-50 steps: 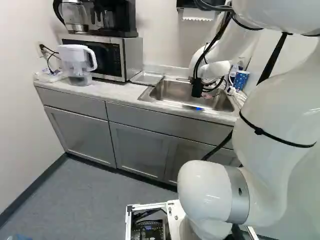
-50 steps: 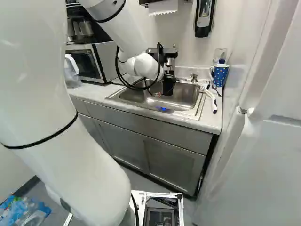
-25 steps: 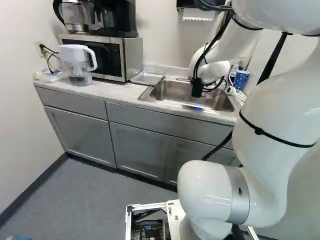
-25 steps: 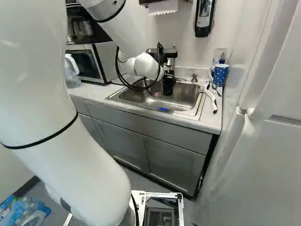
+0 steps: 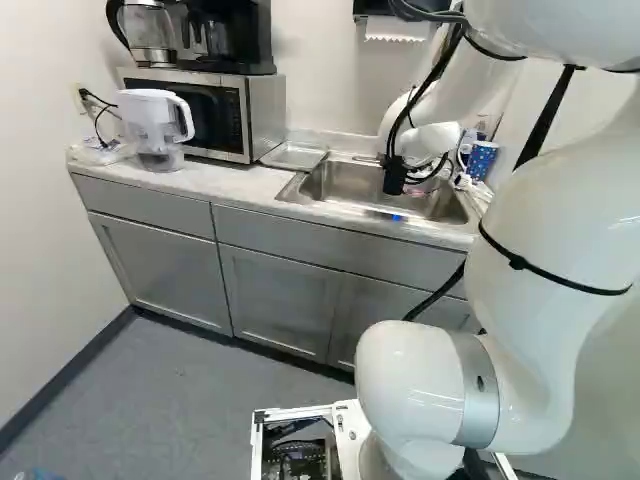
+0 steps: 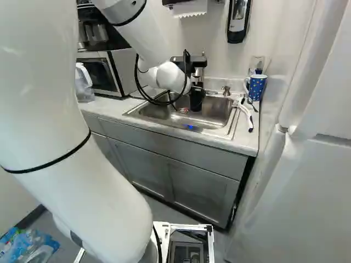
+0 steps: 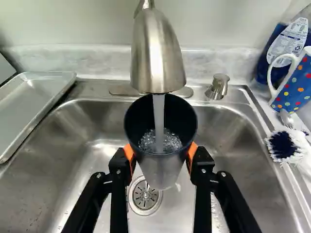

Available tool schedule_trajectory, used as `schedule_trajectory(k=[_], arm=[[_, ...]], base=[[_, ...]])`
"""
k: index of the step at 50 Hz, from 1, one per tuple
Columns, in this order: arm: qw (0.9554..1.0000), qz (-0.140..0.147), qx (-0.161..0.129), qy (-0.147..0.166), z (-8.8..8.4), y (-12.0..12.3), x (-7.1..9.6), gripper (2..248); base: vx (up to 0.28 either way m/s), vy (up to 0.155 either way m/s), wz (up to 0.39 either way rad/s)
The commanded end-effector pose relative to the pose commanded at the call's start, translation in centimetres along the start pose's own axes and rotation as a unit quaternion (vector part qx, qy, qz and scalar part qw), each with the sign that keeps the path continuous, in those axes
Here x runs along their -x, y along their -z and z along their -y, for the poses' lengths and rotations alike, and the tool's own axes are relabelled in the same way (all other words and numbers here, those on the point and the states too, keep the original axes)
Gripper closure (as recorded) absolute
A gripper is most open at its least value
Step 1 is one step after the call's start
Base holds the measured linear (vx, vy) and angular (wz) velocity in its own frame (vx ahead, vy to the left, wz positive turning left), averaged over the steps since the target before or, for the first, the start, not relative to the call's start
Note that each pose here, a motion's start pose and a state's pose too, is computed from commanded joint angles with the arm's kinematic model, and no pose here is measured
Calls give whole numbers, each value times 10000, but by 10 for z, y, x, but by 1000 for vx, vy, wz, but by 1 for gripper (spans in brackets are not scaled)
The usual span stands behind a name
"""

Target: Rinse the cup and place it in the tray

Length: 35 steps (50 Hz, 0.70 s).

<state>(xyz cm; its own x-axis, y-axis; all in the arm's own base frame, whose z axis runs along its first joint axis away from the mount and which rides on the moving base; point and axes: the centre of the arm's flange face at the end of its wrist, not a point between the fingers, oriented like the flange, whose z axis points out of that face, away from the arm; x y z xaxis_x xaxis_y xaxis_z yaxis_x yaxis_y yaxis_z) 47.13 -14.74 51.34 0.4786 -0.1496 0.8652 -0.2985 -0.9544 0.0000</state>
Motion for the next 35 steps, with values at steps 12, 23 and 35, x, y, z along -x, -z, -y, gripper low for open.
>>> schedule_trajectory(k=[12,23,35], arm=[[10000,0,0,0,0,0,0,128],[10000,0,0,0,0,0,0,128],[10000,0,0,0,0,0,0,128]], base=[[0,0,0],[0,0,0],[0,0,0]])
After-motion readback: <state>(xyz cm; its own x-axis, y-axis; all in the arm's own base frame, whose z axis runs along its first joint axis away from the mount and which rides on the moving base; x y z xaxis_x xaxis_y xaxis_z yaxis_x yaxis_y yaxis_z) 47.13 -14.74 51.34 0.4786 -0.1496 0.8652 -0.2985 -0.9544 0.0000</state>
